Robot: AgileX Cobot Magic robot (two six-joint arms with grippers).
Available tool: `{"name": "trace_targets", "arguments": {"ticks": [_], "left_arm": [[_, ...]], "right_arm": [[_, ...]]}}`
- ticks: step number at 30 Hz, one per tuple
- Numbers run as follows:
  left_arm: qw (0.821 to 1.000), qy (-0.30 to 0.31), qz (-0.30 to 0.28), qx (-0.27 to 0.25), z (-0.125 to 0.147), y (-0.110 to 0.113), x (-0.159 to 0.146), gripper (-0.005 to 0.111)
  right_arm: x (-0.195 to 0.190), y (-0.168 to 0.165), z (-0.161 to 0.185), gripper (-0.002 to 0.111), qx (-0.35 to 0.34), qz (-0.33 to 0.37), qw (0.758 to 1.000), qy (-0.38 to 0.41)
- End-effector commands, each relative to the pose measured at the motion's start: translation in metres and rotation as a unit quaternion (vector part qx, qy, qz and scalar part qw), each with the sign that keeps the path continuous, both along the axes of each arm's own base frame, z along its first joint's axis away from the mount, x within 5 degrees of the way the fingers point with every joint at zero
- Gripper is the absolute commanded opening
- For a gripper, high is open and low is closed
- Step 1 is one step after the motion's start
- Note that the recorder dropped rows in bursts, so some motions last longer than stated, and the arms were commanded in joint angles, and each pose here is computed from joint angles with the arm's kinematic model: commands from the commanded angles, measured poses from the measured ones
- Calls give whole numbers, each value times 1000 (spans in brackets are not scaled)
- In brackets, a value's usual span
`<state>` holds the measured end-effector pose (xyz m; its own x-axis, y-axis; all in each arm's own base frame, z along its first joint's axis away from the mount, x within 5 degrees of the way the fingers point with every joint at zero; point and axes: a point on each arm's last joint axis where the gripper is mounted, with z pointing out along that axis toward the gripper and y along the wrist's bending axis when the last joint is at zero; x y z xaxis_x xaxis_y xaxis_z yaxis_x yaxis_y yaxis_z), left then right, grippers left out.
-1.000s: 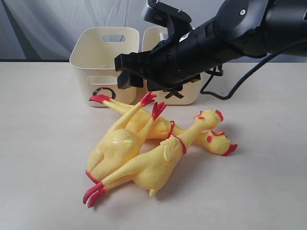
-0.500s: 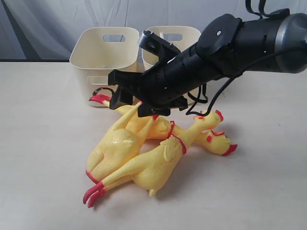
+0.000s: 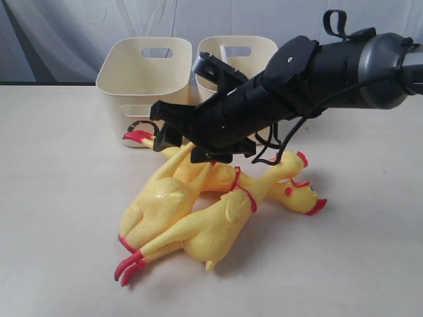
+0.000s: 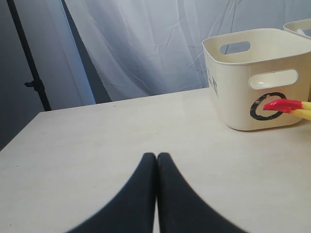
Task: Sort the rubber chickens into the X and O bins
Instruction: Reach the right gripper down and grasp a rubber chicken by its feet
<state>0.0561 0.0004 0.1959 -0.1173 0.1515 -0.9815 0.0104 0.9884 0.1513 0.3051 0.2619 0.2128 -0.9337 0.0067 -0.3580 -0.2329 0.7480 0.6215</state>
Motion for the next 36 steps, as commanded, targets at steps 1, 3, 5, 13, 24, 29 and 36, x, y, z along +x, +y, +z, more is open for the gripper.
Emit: {"name": "trace_targets", "arguments": {"ticks": [1,3,5,13,24,29,36], "left_arm": [[1000,-7,0,-6,0,0,0,0],[1000,-7,0,-6,0,0,0,0],[1000,-7,0,-6,0,0,0,0],[1000,-7,0,-6,0,0,0,0],[1000,-7,0,-6,0,0,0,0],[1000,-7,0,-6,0,0,0,0],[1000,-7,0,-6,0,0,0,0]], "right_arm": [[6,-2,2,64,5,-21,1000,-17],[6,-2,2,64,5,-21,1000,-18],[5,-1,2,64,5,-18,1000,-15],[4,-1,2,64,5,-12,1000,-8],[3,-1,0,64,4,-11,1000,-5],[-1,-5,-9,64,-6,-12,1000,7],[3,-6,-8,64,-4,-32,999,-9]]}}
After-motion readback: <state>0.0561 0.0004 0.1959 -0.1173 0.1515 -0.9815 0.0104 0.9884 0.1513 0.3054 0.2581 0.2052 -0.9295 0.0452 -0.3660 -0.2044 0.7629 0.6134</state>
